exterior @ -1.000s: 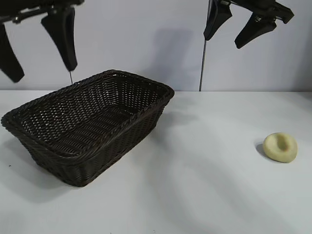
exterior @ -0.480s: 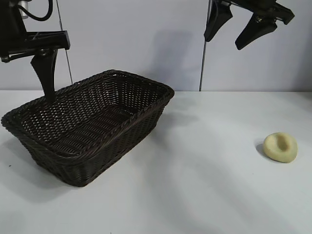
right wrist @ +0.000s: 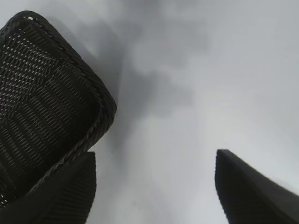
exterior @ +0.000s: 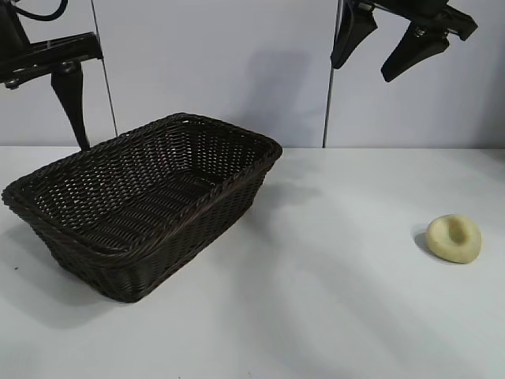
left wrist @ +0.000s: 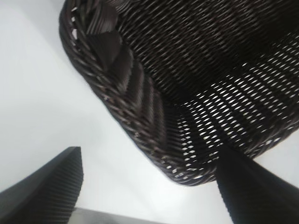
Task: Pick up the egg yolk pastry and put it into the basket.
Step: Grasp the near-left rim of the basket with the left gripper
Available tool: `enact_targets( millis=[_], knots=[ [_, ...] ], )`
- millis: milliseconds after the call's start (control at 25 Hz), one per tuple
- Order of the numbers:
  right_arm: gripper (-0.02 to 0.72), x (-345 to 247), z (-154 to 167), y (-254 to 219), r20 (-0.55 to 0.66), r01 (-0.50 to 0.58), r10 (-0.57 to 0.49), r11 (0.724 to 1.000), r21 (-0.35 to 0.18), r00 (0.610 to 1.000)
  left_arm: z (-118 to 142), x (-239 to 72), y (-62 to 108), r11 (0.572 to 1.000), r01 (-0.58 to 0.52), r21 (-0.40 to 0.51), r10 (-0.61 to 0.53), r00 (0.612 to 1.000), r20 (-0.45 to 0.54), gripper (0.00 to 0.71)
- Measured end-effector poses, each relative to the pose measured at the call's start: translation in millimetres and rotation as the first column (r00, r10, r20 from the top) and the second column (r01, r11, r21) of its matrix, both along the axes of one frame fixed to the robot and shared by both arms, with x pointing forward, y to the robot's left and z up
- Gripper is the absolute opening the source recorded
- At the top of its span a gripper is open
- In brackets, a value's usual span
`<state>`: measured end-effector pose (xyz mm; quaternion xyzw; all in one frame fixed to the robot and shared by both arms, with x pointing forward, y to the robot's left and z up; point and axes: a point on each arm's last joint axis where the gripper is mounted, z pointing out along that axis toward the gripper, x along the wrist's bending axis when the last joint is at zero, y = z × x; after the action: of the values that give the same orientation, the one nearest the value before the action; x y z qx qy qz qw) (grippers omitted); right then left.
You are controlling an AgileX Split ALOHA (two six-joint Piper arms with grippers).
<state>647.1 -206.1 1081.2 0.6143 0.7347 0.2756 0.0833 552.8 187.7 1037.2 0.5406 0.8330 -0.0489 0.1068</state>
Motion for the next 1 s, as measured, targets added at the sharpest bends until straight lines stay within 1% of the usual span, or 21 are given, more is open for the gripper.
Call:
enact_targets(
  millis=[120,240,360,400,520,640,720,840,920,1000],
  knots=[
    [0.519,-1.1,-0.6,0.0,-0.013,-0.004,0.004,1.0,-0.002,1.0,-0.3,0.1,1.7,0.999,-0.045,0.014,0.045,0.999,-0.007,0.571],
    [0.519,-1.3,-0.7,0.0,-0.015,-0.004,0.004,1.0,-0.002,1.0,-0.7,-1.9,2.8,0.998,-0.053,0.026,0.054,0.998,-0.031,0.571],
    [0.519,-1.3,-0.7,0.0,-0.015,-0.004,0.004,1.0,-0.002,1.0,-0.8,-1.0,6.3,0.998,-0.061,0.028,0.062,0.998,-0.033,0.571],
    [0.519,-1.3,-0.7,0.0,-0.015,-0.004,0.004,1.0,-0.002,1.0,-0.6,0.0,8.4,0.997,-0.072,0.02,0.073,0.997,-0.034,0.571],
    [0.519,-1.3,-0.7,0.0,-0.015,-0.004,0.004,1.0,-0.002,1.0,-3.0,4.1,21.6,0.993,-0.116,-0.011,0.116,0.993,-0.034,0.571],
    [0.519,-1.3,-0.7,0.0,-0.015,-0.004,0.004,1.0,-0.002,1.0,-17.6,-0.4,30.1,0.987,-0.155,-0.039,0.151,0.985,-0.081,0.571],
    [0.519,-1.3,-0.7,0.0,-0.015,-0.004,0.004,1.0,-0.002,1.0,-32.4,-9.2,27.0,0.987,-0.156,-0.043,0.149,0.981,-0.124,0.571],
    [0.519,-1.3,-0.7,0.1,-0.015,-0.004,0.004,1.0,-0.001,1.0,-51.8,-20.7,13.3,0.986,-0.155,-0.057,0.146,0.98,-0.132,0.571],
    [0.519,-1.4,-0.7,0.1,-0.016,-0.004,0.004,1.0,-0.001,1.0,-60.1,-23.0,6.2,0.98,-0.181,-0.084,0.172,0.979,-0.106,0.571],
    [0.519,-1.5,-0.8,0.1,-0.017,-0.005,0.005,1.0,-0.001,1.0,-64.8,-21.3,5.6,0.972,-0.212,-0.101,0.206,0.976,-0.067,0.571]
  ],
)
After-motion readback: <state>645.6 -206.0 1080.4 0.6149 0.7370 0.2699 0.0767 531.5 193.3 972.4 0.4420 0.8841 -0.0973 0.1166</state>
